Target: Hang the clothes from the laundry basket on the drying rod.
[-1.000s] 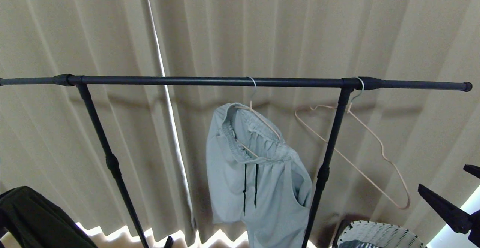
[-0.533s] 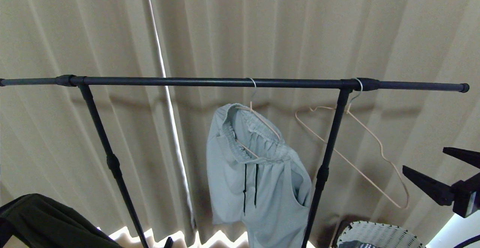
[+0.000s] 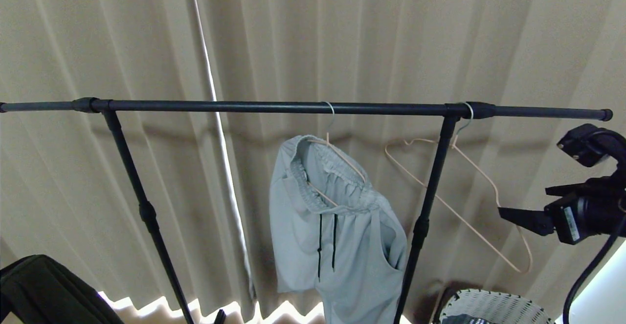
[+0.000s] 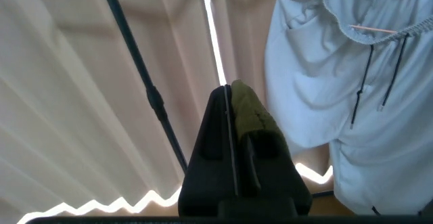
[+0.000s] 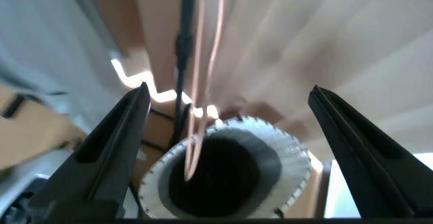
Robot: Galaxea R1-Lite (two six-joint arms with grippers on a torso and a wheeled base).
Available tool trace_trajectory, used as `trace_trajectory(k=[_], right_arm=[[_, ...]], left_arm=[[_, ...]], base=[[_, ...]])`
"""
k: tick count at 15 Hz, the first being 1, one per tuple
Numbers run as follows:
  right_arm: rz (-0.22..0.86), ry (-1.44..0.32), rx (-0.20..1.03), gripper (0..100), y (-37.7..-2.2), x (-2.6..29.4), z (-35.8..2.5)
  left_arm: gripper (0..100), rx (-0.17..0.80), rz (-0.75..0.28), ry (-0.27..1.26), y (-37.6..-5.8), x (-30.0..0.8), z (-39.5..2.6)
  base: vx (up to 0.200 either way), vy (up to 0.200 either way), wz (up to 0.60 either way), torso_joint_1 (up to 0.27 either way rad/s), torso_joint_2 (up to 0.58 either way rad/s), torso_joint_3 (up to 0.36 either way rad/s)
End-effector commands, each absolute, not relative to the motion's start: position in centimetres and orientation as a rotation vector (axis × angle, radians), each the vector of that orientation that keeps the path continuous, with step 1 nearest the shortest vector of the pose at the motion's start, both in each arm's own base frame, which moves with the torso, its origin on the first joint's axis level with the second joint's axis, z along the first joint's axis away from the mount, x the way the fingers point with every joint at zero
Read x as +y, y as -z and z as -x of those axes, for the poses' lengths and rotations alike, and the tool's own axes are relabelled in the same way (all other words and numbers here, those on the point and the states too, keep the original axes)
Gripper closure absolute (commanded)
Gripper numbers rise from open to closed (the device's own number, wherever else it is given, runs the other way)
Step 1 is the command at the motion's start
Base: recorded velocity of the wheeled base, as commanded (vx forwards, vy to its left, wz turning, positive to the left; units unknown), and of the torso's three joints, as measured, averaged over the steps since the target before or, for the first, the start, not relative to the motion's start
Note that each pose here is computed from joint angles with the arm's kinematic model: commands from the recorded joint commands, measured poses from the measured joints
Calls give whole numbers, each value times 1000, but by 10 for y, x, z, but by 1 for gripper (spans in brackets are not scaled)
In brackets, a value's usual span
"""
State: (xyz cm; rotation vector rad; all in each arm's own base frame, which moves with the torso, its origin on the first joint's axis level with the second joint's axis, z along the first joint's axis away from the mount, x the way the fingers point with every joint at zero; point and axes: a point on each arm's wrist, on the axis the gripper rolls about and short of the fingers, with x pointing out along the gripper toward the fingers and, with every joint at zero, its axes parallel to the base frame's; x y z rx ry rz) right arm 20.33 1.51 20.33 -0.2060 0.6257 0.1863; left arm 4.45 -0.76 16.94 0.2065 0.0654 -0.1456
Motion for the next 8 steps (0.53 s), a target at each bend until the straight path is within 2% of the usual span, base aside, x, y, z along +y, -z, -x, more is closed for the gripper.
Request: trace_trajectory(k=[1,4,8], right_arm=[[219,-215,687,0,-186,25,-228],[168,-217,672,0,-172,37,-255],[150,-210,678,0,-166,38,-263]], left_arm=[[100,63,-206,156,-169,-8,-44],[100,63,-208,156,-169,-8,-44],[100,63,-208,156,-169,-8,-44]], base=[[0,0,0,0,0,0],[0,0,0,0,0,0],[0,0,0,0,0,0]])
